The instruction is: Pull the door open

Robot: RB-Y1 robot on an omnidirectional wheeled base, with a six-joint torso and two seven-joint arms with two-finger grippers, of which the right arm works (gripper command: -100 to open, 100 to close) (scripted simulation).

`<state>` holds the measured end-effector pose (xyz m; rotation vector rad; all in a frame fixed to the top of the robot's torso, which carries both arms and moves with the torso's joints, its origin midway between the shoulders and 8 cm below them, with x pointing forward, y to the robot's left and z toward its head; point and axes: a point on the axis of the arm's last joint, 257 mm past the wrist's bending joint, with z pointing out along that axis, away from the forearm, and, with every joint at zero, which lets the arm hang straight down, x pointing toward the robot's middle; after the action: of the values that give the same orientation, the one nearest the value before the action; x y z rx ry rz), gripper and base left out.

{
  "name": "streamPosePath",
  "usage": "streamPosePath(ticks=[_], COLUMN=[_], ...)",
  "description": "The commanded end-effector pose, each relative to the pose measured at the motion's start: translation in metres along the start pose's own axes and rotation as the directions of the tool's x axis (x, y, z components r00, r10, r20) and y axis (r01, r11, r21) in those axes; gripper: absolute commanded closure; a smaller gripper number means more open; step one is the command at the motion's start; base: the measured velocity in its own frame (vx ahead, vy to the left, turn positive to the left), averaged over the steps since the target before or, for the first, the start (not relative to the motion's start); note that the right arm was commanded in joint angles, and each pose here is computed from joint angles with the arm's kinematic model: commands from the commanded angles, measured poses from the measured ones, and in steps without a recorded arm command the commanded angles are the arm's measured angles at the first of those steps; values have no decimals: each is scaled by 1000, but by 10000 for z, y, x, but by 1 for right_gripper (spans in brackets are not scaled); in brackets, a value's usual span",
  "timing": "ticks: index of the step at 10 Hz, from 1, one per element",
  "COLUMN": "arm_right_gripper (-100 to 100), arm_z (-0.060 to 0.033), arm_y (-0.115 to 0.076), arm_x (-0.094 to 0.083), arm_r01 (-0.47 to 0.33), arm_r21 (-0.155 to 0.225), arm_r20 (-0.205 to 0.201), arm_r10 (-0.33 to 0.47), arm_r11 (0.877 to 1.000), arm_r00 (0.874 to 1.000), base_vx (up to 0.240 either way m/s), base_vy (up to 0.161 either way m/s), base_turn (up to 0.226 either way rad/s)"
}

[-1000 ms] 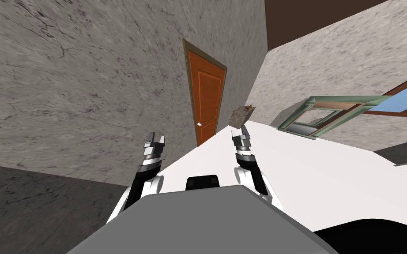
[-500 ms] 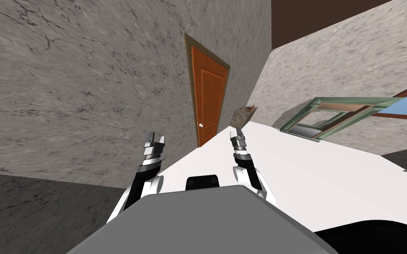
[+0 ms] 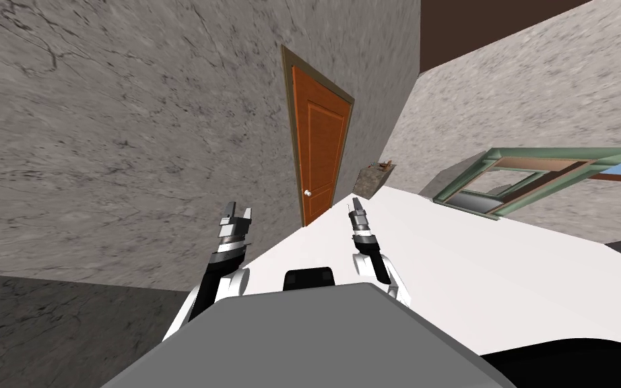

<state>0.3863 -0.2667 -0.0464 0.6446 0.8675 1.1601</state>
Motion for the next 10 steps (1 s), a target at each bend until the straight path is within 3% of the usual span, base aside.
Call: streamPosePath(ticks=[1,5,10], arm_right_gripper=[-100,-100,-100], arm_z=[-19,-63,-143], arm_y=[-148,-414,-769], arm_x=[68,199,385], arm_r01=[65,167,301], arm_r21=[16,36,50], arm_r20=[-22,-64,-129], arm_r10=[-64,-164,-293], arm_r11=[998,985,952], arm_r00=[998,984,947], base_vx=[114,112,93], base_vy=[2,1,-6], base_turn=[49,34,33])
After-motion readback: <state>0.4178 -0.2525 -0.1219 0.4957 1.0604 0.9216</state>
